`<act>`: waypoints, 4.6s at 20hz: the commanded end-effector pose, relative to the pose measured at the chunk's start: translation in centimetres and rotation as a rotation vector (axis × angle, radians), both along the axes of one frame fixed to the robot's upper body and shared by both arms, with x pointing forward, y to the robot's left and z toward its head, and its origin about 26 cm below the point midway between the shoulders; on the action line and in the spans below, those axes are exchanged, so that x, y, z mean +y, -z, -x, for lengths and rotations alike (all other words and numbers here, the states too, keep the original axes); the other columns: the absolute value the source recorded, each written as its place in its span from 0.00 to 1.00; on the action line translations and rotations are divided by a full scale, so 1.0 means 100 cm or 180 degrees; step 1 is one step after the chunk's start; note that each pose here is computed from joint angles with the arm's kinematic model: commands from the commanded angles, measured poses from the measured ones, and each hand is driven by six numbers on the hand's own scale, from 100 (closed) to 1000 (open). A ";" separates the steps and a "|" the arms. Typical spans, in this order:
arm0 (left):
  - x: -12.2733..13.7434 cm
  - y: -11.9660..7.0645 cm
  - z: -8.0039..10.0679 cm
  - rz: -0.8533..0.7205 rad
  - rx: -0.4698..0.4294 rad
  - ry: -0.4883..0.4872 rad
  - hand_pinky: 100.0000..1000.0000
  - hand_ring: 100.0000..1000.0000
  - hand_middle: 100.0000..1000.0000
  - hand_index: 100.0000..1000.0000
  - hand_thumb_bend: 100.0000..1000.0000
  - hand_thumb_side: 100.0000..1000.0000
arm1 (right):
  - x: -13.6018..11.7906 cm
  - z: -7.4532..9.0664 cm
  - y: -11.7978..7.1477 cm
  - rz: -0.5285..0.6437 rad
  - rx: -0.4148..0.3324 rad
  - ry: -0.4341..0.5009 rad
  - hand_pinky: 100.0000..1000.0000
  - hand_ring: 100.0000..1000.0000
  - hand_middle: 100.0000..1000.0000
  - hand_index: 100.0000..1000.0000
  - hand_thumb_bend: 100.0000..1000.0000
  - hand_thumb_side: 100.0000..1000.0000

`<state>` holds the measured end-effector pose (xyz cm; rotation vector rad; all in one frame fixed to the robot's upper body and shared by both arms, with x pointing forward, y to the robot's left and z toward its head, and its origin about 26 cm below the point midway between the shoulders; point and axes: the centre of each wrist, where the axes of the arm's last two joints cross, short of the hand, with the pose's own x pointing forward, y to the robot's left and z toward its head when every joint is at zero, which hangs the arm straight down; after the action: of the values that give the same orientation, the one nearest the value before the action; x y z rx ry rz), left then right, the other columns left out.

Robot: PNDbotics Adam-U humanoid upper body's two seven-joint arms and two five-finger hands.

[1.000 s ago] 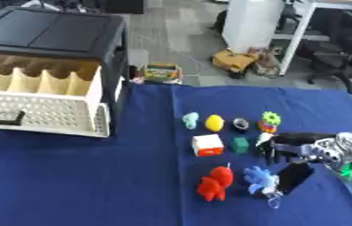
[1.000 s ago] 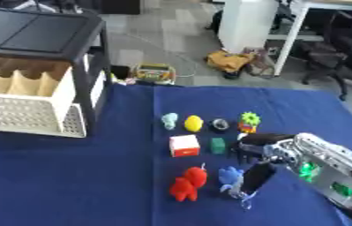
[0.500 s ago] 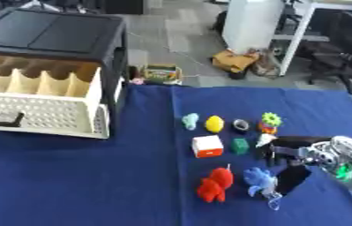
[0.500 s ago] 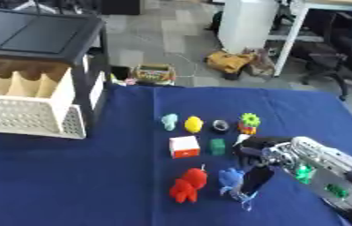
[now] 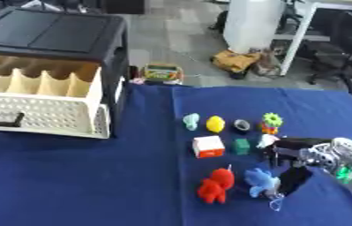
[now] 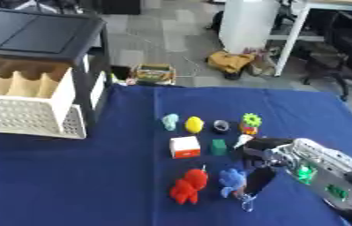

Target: Pick up objects from table and place into drawer.

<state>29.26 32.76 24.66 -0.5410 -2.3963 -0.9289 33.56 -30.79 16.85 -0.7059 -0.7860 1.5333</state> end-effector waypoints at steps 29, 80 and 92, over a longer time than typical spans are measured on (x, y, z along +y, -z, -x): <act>0.001 -0.006 0.002 -0.0005 -0.0023 -0.0028 0.52 0.41 0.54 0.78 0.00 1.00 | -0.006 -0.011 0.009 0.0024 -0.0100 0.0139 0.63 0.69 0.56 0.91 0.49 0.36; -0.002 -0.003 0.001 0.0039 0.0130 -0.0002 0.50 0.40 0.54 0.74 0.00 1.00 | -0.003 -0.005 -0.011 0.0027 -0.0804 0.0283 0.49 0.53 0.31 0.43 0.00 0.04; -0.002 -0.003 0.001 0.0035 0.0148 -0.0004 0.50 0.40 0.54 0.74 0.00 1.00 | 0.020 0.012 -0.072 -0.0121 -0.1497 -0.0060 0.47 0.50 0.15 0.28 0.00 0.07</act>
<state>29.34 32.50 24.04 -0.5729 -2.3404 -0.8693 32.92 -28.45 21.86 -0.9905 -1.1285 1.3857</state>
